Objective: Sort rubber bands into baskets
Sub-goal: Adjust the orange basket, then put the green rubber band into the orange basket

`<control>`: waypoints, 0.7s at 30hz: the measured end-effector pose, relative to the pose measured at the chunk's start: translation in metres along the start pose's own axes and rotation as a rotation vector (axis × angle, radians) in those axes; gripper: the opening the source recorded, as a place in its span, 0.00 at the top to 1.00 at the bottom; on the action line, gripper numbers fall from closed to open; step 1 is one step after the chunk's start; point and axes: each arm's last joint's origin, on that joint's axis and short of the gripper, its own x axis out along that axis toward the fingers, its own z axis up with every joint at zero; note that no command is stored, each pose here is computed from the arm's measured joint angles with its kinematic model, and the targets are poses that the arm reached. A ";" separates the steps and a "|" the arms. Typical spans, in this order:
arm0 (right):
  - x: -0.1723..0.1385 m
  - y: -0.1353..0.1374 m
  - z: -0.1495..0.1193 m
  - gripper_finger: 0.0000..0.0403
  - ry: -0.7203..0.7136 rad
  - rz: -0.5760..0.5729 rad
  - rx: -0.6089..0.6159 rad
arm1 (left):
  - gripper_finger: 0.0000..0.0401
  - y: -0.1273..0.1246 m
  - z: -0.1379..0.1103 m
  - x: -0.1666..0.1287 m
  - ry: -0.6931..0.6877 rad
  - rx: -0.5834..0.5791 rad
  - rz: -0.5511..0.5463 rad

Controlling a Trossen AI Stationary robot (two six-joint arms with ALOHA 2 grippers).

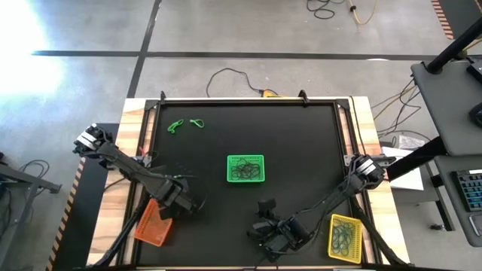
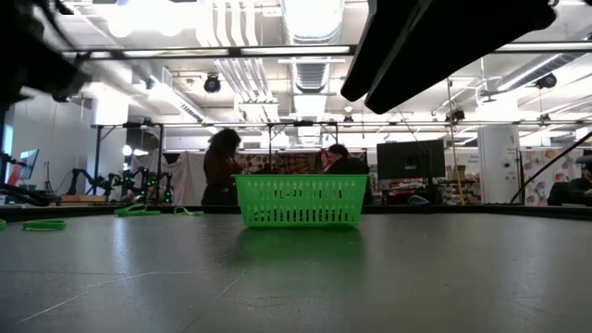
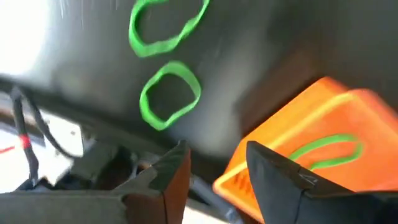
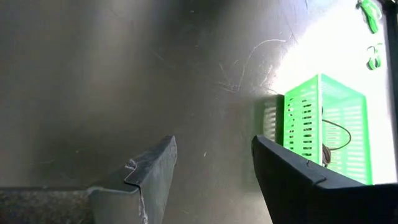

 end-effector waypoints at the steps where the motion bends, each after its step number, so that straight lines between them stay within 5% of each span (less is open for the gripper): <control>1: 0.000 0.000 0.000 0.49 -0.001 0.001 0.000 | 0.65 0.003 0.000 0.006 0.038 -0.005 -0.001; 6: -0.001 0.001 0.000 0.49 -0.001 0.004 -0.002 | 0.68 0.010 -0.010 0.039 0.225 -0.006 -0.028; 11: 0.000 0.001 -0.001 0.49 0.003 0.003 -0.004 | 0.70 0.010 -0.018 0.042 0.384 -0.059 -0.126; 21: 0.001 0.001 -0.001 0.49 -0.001 0.003 0.010 | 0.71 0.017 -0.003 0.002 -0.025 -0.008 -0.008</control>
